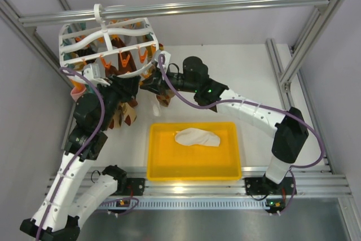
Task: Clip the socks to the hanger
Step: Open the clamp at the hanger.
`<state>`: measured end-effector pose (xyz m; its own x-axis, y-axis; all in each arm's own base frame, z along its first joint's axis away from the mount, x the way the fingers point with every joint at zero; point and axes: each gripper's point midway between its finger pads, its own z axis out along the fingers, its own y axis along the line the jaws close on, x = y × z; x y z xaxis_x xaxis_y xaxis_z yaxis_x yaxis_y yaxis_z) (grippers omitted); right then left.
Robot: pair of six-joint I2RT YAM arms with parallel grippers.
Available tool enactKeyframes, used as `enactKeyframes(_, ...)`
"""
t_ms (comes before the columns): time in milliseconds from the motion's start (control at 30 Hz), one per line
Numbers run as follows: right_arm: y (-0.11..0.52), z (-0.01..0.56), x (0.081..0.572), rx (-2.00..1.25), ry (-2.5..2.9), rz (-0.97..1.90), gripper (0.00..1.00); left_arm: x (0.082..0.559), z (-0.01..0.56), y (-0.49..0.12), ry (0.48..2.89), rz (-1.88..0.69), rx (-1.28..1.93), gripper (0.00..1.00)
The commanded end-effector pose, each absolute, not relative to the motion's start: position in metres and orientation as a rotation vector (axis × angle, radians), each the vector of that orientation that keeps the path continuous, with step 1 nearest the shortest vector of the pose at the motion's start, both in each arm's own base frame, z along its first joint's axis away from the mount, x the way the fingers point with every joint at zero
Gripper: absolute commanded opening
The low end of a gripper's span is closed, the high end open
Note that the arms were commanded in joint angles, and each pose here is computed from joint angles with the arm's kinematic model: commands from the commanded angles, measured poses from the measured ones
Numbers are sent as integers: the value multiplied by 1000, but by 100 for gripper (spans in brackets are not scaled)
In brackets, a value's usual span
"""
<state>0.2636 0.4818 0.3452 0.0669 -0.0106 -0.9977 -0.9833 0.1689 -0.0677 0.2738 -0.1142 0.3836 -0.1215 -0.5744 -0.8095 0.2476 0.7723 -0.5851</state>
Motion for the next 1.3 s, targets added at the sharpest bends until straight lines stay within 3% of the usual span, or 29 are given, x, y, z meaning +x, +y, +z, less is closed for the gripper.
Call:
enactKeyframes(0, 477, 397, 237, -1097, 1084, 1076, 0, 287, 385, -104, 1534, -653, -324, 42)
enactKeyframes(167, 478, 394, 237, -1094, 1095, 1075, 0, 286, 385, -101, 1532, -641, -333, 37)
enactKeyframes(367, 476, 393, 247, -1064, 1123, 1047, 0, 275, 389, -96, 1537, -625, -324, 49)
enactKeyframes(967, 473, 399, 253, -1012, 1109, 1019, 0, 257, 373, -95, 1630, -629, -322, 54)
enactKeyframes(1267, 472, 401, 252, -1010, 1096, 1023, 0, 255, 362, -97, 1669, -649, -351, 63)
